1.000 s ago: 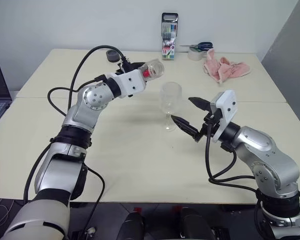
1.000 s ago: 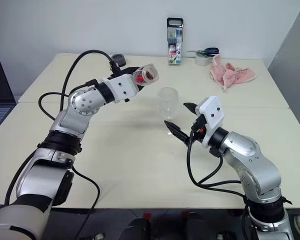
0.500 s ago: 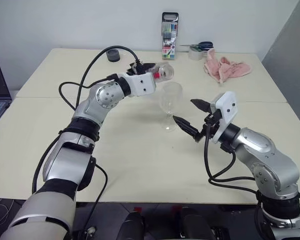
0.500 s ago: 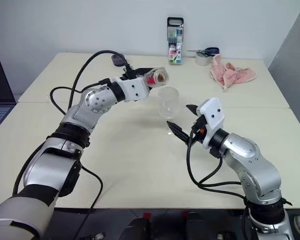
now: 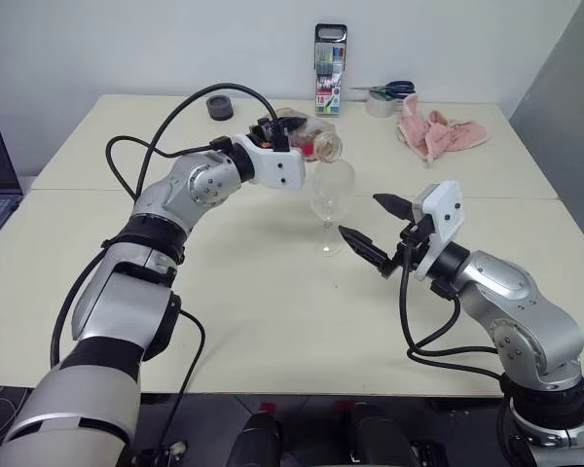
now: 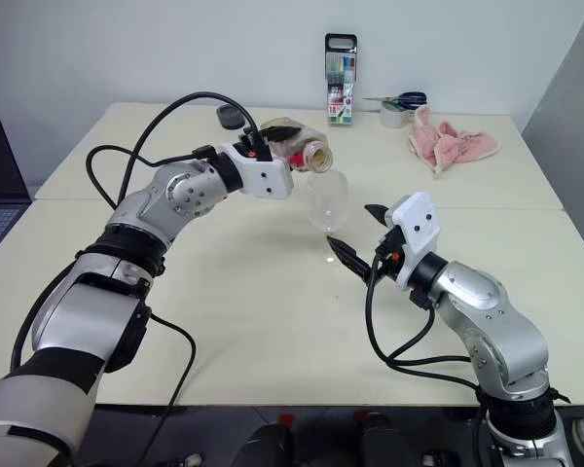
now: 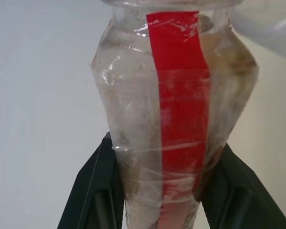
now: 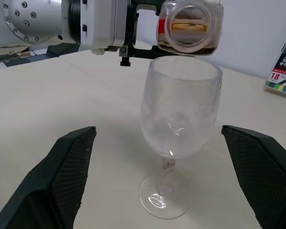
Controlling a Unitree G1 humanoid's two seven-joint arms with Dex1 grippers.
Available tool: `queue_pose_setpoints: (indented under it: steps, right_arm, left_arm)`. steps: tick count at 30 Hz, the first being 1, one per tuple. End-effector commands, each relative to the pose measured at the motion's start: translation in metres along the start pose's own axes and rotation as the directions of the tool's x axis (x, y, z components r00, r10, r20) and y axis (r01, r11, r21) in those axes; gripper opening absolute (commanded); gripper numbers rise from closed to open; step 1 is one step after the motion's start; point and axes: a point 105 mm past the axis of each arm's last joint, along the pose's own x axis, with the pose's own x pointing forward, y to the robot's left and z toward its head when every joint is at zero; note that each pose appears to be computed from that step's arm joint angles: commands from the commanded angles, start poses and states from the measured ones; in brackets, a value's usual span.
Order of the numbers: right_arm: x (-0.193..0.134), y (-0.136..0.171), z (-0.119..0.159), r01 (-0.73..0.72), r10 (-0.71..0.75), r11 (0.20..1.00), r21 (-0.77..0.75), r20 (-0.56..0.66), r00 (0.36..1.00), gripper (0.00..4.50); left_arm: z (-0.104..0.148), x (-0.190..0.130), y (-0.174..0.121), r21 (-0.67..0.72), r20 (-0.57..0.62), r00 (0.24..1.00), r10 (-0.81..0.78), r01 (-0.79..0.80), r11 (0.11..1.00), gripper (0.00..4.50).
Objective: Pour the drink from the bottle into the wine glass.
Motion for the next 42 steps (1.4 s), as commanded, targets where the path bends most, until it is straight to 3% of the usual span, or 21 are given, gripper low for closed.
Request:
queue_pose_setpoints:
  steps: [1, 42]
  right_arm:
    - [-0.003, 0.000, 0.012, 0.007, -0.005, 0.999, -0.036, 0.048, 0.999, 4.50]
    - [-0.004, 0.004, 0.007, 0.011, -0.009, 1.000, -0.024, 0.065, 0.998, 4.50]
  left_arm:
    - [0.009, 0.004, 0.033, 0.057, 0.038, 0.995, 0.091, -0.094, 0.994, 1.68]
    - [-0.001, 0.002, 0.048, 0.236, 0.022, 0.993, 0.117, -0.119, 0.964, 1.68]
